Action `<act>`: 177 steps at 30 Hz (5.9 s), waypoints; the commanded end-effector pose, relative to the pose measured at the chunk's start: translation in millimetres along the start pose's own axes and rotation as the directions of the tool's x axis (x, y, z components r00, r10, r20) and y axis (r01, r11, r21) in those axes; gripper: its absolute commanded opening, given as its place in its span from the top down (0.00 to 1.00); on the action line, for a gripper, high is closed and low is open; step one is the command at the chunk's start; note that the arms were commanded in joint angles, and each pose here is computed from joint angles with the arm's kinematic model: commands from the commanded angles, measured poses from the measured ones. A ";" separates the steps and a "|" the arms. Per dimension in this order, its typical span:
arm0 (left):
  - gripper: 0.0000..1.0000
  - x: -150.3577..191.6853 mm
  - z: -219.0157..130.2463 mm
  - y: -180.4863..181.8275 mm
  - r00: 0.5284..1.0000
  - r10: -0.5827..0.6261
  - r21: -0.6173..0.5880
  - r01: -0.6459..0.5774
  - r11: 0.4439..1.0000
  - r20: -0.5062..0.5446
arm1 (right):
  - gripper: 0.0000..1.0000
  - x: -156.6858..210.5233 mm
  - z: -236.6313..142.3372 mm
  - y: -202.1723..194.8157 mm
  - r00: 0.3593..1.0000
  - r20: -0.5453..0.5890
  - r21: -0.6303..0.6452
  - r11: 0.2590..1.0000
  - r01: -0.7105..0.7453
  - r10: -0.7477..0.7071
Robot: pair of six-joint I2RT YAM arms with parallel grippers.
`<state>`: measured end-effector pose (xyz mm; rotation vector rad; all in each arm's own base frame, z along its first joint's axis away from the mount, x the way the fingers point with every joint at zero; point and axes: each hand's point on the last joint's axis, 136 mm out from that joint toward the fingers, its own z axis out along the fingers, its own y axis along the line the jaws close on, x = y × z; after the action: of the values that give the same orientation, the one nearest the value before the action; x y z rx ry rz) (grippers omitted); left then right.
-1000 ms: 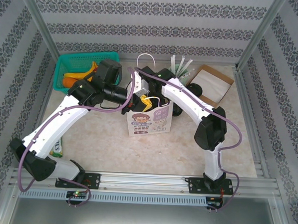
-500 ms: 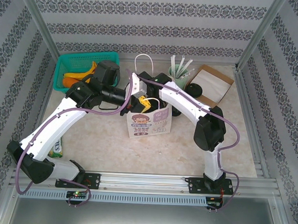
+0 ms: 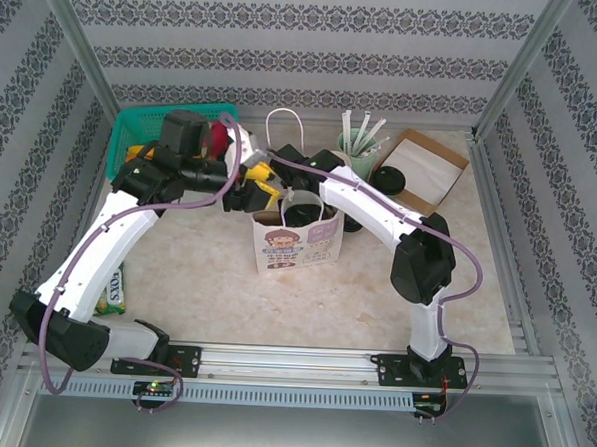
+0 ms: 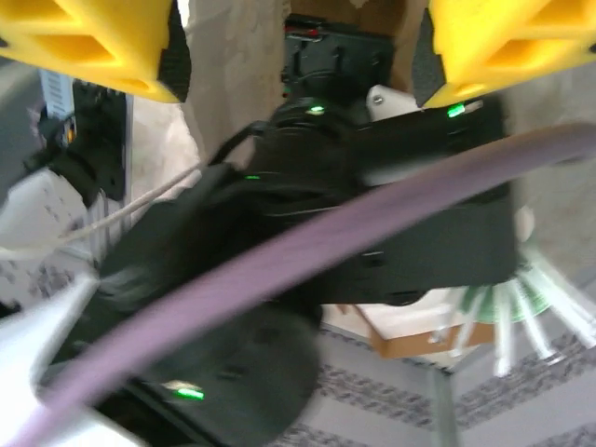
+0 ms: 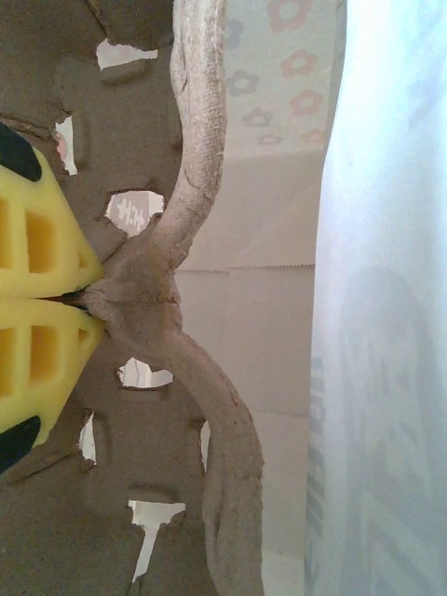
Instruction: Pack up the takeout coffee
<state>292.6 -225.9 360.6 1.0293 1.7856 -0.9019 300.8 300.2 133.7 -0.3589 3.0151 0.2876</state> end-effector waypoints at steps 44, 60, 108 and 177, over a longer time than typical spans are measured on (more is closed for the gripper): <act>1.00 -1.1 47.0 140.3 0.795 -0.601 -0.141 0.606 0.783 0.084 | 1.00 -14.3 9.3 -2.8 0.987 0.156 0.001 0.999 -0.043 0.042; 1.00 -11.4 37.6 130.6 0.803 -0.586 -0.140 0.596 0.791 0.105 | 1.00 -6.8 33.2 -14.5 0.995 0.096 0.066 0.997 -0.046 0.040; 1.00 -11.3 38.1 150.3 0.756 -0.632 -0.200 0.654 0.730 0.167 | 0.69 -1.0 78.3 -24.3 0.994 0.038 0.078 0.992 -0.102 0.100; 1.00 5.5 51.7 134.4 0.831 -0.557 -0.132 0.551 0.824 -0.011 | 0.52 -24.6 -6.4 35.8 0.955 0.191 -0.122 0.960 0.254 -0.229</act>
<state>439.9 -208.3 310.6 0.3687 2.2073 -1.0606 314.9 323.5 106.8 -0.5701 2.8621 0.3600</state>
